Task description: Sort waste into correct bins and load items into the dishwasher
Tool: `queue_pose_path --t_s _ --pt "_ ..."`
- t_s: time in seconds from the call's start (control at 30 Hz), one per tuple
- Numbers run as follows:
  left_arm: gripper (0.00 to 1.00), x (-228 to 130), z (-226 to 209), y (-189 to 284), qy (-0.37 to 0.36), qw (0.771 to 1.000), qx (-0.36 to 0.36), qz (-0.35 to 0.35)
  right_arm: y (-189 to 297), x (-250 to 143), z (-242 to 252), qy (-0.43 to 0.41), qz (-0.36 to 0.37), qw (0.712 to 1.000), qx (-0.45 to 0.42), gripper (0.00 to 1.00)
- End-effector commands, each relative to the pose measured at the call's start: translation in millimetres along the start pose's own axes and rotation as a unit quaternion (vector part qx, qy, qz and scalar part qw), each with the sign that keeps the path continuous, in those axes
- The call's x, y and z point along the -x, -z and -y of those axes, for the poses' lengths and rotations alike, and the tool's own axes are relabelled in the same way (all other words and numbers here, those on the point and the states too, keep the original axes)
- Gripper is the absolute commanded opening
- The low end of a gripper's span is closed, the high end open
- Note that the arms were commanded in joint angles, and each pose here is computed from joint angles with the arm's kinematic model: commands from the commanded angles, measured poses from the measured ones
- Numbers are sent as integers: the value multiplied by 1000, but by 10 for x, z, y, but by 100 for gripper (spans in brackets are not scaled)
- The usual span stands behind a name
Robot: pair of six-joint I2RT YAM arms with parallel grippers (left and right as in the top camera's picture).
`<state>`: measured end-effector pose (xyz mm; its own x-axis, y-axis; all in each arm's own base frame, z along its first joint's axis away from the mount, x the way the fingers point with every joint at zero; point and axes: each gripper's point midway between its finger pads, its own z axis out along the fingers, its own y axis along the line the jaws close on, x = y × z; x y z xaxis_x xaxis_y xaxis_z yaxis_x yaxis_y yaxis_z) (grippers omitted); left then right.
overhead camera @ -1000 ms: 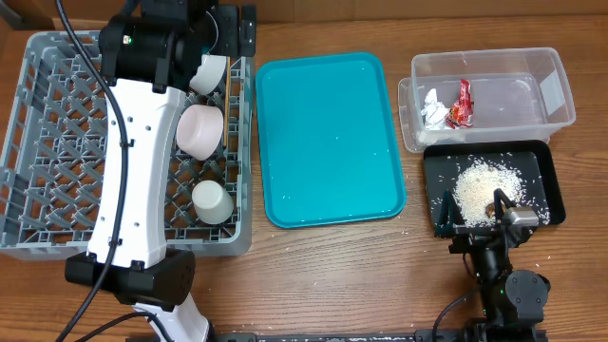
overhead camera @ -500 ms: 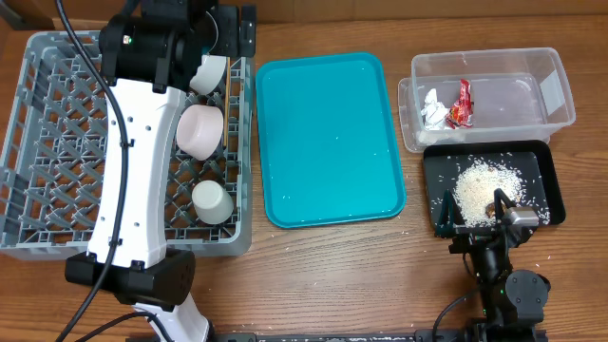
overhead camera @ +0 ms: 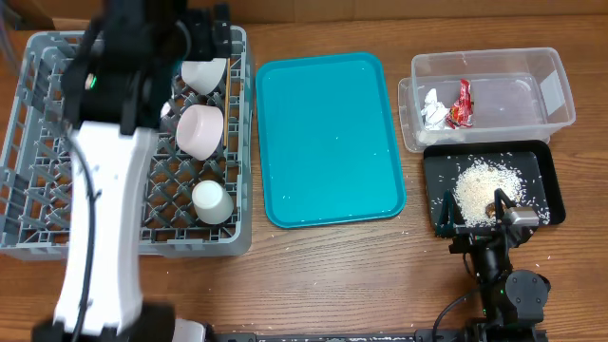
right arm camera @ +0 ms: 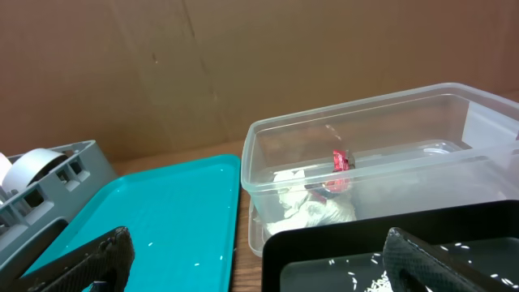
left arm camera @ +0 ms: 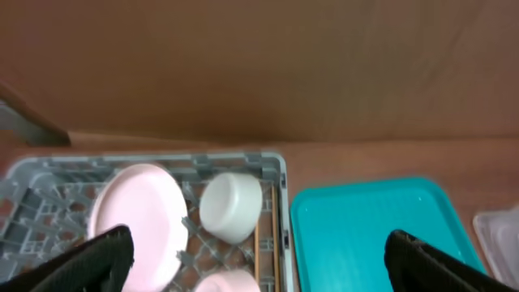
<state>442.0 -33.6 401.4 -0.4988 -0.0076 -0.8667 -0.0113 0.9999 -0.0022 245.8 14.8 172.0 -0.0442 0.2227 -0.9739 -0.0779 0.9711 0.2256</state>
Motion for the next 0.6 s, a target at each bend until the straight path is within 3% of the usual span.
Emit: queue_pose_path --t_s 0.0,0.2,0.57 --pt "100 -242 -130 104 0 1000 -5 17 0 -4 32 4 5 1000 -7 100" --pt "100 -773 -347 293 7 996 -3 90 0 -4 32 4 5 1000 -7 100" --pt "100 -2292 -536 597 -18 974 35 224 0 -4 32 4 5 1000 -7 100"
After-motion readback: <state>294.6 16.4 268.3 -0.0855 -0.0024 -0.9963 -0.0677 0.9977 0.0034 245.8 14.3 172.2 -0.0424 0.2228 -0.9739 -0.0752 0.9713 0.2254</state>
